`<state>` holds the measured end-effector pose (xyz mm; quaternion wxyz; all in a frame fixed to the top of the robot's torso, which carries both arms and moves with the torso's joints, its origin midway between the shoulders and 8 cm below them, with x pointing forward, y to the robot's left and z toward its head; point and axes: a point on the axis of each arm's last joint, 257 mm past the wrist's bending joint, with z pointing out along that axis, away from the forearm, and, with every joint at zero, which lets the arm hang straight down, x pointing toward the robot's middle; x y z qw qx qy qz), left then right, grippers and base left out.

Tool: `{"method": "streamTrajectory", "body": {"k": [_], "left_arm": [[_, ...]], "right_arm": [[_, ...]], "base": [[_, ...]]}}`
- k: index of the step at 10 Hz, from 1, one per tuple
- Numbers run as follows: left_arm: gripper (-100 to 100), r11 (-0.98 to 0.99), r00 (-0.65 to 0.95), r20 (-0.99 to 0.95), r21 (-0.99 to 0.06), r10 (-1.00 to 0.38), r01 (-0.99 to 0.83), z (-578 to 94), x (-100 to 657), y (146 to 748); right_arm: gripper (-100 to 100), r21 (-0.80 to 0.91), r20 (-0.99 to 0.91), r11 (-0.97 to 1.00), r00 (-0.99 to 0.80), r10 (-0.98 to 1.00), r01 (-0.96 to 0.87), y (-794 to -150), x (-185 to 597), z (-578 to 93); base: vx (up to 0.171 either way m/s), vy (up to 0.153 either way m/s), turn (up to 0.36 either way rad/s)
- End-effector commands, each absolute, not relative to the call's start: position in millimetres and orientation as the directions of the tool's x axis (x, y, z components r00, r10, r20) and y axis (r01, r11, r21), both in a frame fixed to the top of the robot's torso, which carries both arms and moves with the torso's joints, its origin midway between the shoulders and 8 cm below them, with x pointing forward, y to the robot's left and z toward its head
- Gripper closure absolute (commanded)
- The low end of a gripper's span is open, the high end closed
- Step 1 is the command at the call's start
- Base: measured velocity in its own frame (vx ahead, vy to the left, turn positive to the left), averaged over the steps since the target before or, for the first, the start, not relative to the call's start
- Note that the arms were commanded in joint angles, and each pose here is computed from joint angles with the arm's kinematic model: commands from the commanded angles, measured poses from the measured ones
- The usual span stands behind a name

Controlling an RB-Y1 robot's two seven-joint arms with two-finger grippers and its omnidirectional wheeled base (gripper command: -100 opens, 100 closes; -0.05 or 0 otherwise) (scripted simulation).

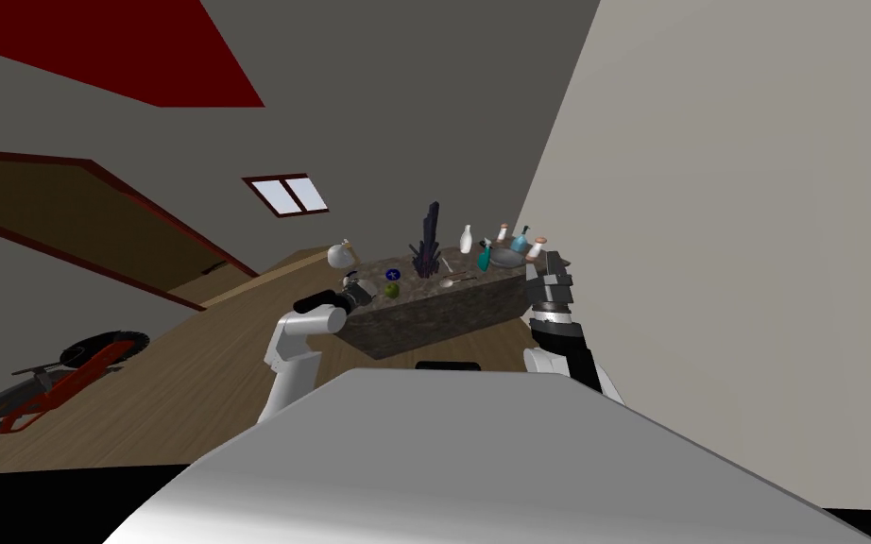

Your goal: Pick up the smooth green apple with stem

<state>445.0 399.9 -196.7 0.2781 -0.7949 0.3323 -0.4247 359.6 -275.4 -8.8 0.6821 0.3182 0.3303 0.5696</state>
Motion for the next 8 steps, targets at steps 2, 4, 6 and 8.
{"method": "streamTrajectory", "body": {"k": [2,4,6,8], "left_arm": [[-100,-0.646,0.457,0.482,-0.688,-0.748,-0.330,-209.4,437.2,399.2],[-100,-0.674,0.486,0.489,-0.648,-0.725,-0.354,-217.2,433.4,397.6],[-100,-0.699,0.511,0.494,-0.611,-0.704,-0.372,-223.2,430.2,395.9],[-100,-0.702,0.531,0.477,-0.594,-0.700,-0.392,-230.7,424.0,395.8]], "right_arm": [[0,0.810,-0.088,0.149,0.133,0.987,-0.567,-275.4,359.6,-8.8],[0,0.810,-0.088,0.149,0.133,0.987,-0.567,-275.4,359.6,-8.8],[0,0.810,-0.088,0.149,0.133,0.987,-0.567,-275.4,359.6,-8.8],[0,0.810,-0.088,0.149,0.133,0.987,-0.567,-275.4,359.6,-8.8]], "base": [[0.024,-0.023,0.007],[0.033,-0.022,0.018],[0.029,-0.015,0.010],[0.031,-0.012,0.004]]}}
